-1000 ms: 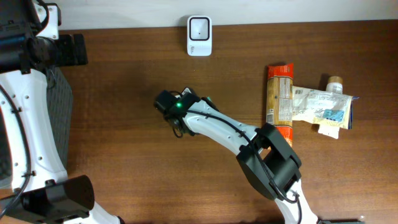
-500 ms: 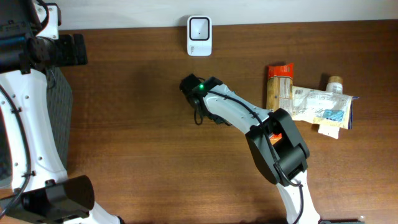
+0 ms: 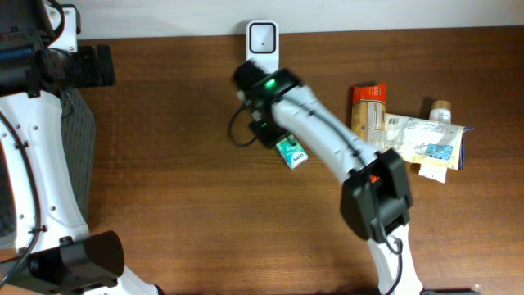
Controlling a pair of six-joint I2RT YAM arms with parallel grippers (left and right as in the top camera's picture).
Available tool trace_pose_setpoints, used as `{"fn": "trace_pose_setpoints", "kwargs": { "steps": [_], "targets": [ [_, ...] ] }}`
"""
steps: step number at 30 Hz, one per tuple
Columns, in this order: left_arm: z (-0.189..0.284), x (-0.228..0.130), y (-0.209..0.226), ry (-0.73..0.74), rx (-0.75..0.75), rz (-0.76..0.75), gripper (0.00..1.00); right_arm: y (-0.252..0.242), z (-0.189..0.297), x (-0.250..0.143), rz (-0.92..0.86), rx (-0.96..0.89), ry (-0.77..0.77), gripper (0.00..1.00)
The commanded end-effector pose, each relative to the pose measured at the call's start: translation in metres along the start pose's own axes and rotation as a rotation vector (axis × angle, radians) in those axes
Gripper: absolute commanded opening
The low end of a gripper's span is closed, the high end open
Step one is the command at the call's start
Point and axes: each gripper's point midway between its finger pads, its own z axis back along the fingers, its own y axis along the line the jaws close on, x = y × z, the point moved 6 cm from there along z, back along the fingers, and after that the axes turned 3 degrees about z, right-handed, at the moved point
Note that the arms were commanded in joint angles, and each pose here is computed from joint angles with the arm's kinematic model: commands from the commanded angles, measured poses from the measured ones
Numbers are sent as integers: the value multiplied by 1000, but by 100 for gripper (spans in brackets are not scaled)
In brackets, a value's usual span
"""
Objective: Scan the item barcode
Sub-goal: 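Lift the teal packet and hold it over the scanner window, then lower the teal packet onto the table left of the spaghetti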
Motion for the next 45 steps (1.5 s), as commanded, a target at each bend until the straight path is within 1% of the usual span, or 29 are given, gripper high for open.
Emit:
{"fn": "trace_pose_setpoints", "kwargs": {
  "steps": [1,3,5,6,11,17,19,20,21,22,23,25,27,29,32,35,36,38,40,42,44,45],
  "targets": [
    [12,4,4,-34,7,-6,99,-40,9,-7,-57,291,-61,52],
    [12,4,4,-34,8,-6,99,-63,-1,-15,-87,396,-71,51],
    [12,4,4,-34,7,-6,99,-74,-14,-29,-57,473,-69,50],
    [12,4,4,-34,7,-6,99,-77,-20,-34,-62,480,-59,46],
    [12,4,4,-34,7,-6,99,-69,-62,-48,-75,524,-46,47],
    [12,4,4,-34,7,-6,99,-59,-84,-56,-80,578,-66,46],
    [12,4,4,-34,7,-6,99,-57,-89,-57,-81,583,-71,45],
    [12,4,4,-34,7,-6,99,-57,-89,-57,-81,583,-71,36],
    [12,4,4,-34,8,-6,99,-57,-89,-57,-84,583,-70,19],
    [12,4,4,-34,7,-6,99,-57,-89,-57,-96,584,-69,8],
    [12,4,4,-34,7,-6,99,-57,-88,-56,-112,593,-67,6],
    [12,4,4,-34,8,-6,99,-51,-71,-49,-118,680,-111,4],
    [12,4,4,-34,7,-6,99,-50,-33,-33,-111,760,-194,4],
    [12,4,4,-34,7,-6,99,-52,23,-16,-79,817,-311,4],
    [12,4,4,-34,7,-6,99,-46,88,-1,-62,1026,-451,4],
    [12,4,4,-34,7,-6,99,-48,125,2,-44,1209,-559,4],
    [12,4,4,-34,7,-6,99,-51,126,3,-59,1188,-554,4],
    [12,4,4,-34,7,-6,99,-63,109,8,-150,943,-462,4],
    [12,4,4,-34,7,-6,99,-70,105,24,-205,691,-457,4],
    [12,4,4,-34,8,-6,99,-82,117,42,-243,382,-513,4],
    [12,4,4,-34,7,-6,99,-102,136,64,-274,-59,-622,4],
    [12,4,4,-34,7,-6,99,-105,143,75,-234,-231,-666,4]
  ]
}}
